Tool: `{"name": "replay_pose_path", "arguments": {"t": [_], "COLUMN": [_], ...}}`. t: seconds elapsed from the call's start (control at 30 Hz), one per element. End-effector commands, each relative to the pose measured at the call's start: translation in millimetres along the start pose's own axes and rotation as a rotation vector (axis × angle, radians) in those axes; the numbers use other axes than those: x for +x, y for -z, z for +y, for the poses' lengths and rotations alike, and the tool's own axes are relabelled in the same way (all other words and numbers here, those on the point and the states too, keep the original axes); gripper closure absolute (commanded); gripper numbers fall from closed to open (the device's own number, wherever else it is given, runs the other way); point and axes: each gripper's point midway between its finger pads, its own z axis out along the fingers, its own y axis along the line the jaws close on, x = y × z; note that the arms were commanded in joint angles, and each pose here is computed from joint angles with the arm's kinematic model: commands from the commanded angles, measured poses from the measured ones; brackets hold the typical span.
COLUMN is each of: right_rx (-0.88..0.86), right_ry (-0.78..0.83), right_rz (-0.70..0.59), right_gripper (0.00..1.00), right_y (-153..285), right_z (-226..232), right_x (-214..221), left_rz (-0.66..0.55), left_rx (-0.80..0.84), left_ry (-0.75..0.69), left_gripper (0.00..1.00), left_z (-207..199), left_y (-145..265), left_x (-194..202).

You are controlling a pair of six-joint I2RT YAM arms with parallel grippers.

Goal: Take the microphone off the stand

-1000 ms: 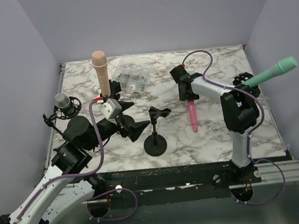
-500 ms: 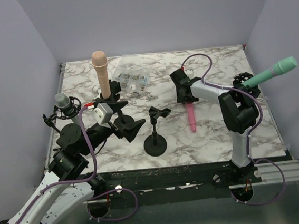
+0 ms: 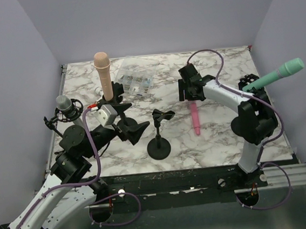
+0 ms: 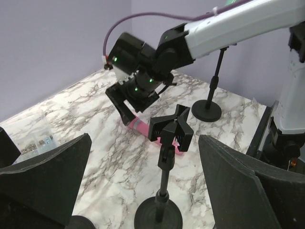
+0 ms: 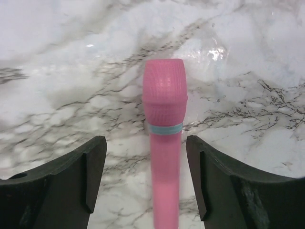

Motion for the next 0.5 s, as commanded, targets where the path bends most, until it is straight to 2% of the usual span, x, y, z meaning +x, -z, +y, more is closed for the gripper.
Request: {"name": "replay_pose_path", "arguments": {"t": [0.0, 0.17, 0.27, 0.47], "right_rx": [-0.192, -0.379, -0.554, -0.793], "right_ry": [0.005, -0.005, -0.011, -0.008], "right_rz": [-0.071, -0.114, -0.095, -0.111], "right_gripper": [0.25, 0.14, 0.10, 0.00], "right_y": [64.9, 123.1, 161.9, 223.5], "right_z": [19.0, 31.7, 47.9, 62.2], "right_x": [-31.8, -39.6, -31.9, -24.2], "left_rz": [-0.011, 0.011, 0.008, 0.017], "left_rx": [-0.007, -0.002, -0.003, 0.013], "left_ry": [-0.009, -0.007, -0.007, -0.003], "left_gripper": [0.01, 0.01, 0.01, 0.01], "left_z": [1.5, 1.2, 1.7, -0.8], "left_y": [-1.7, -4.4, -5.3, -7.2], "left_x": [-1.6, 1.0, 3.5, 4.4]}}
